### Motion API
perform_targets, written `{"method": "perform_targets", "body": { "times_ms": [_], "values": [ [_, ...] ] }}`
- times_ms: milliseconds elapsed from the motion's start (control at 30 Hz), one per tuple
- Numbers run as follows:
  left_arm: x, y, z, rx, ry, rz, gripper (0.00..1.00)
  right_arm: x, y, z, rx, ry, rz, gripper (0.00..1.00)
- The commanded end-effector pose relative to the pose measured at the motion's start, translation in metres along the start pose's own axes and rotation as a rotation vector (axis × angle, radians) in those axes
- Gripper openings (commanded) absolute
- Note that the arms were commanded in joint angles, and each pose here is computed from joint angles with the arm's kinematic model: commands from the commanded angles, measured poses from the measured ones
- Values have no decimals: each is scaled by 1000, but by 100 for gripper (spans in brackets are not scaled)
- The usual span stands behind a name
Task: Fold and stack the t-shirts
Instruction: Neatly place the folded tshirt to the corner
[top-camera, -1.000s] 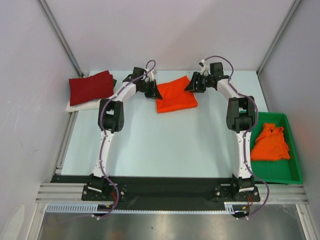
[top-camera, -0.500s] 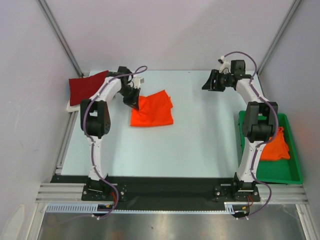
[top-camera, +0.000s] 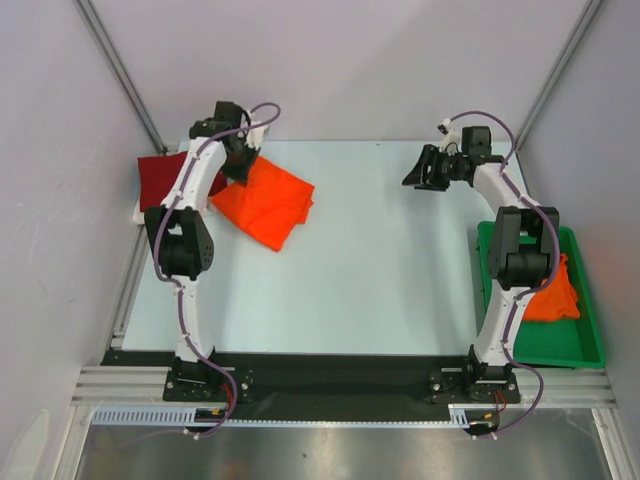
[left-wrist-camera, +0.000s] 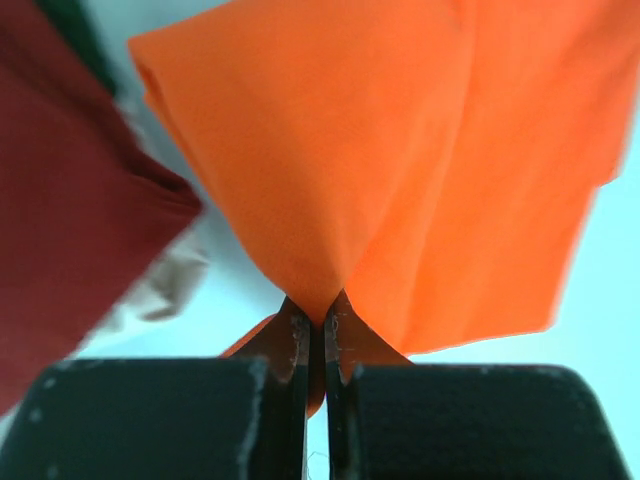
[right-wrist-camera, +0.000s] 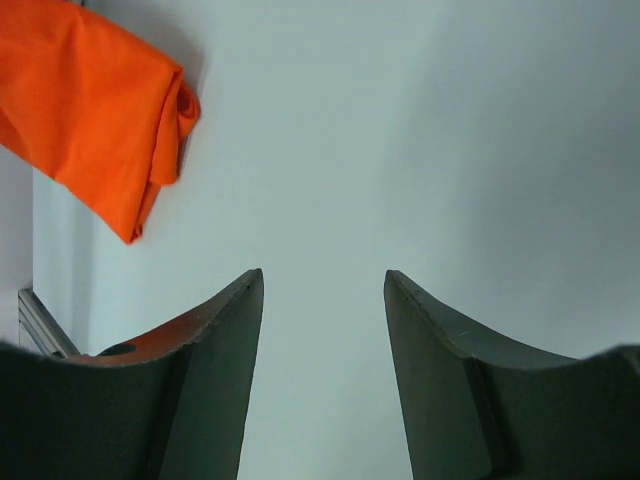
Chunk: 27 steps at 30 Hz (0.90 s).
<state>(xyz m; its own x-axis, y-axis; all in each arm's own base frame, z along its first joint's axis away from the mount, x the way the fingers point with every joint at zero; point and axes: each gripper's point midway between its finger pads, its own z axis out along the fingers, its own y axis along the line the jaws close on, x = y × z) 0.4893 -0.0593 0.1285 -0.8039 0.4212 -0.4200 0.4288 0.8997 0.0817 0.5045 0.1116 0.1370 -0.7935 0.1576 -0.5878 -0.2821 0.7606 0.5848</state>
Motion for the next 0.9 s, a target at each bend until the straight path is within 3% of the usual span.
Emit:
{"method": "perform_targets", "body": {
  "times_ms": [0, 300, 867],
  "values": [
    [-69, 22, -63, -128, -241, 53, 1, -16, 24, -21, -39, -57, -40, 57],
    [-115, 32, -67, -234, -348, 68, 0, -9, 28, -31, -31, -64, -43, 58],
    [-109, 156, -118, -661, -383, -23, 0, 2, 33, -41, -19, -82, -46, 59]
  ]
}}
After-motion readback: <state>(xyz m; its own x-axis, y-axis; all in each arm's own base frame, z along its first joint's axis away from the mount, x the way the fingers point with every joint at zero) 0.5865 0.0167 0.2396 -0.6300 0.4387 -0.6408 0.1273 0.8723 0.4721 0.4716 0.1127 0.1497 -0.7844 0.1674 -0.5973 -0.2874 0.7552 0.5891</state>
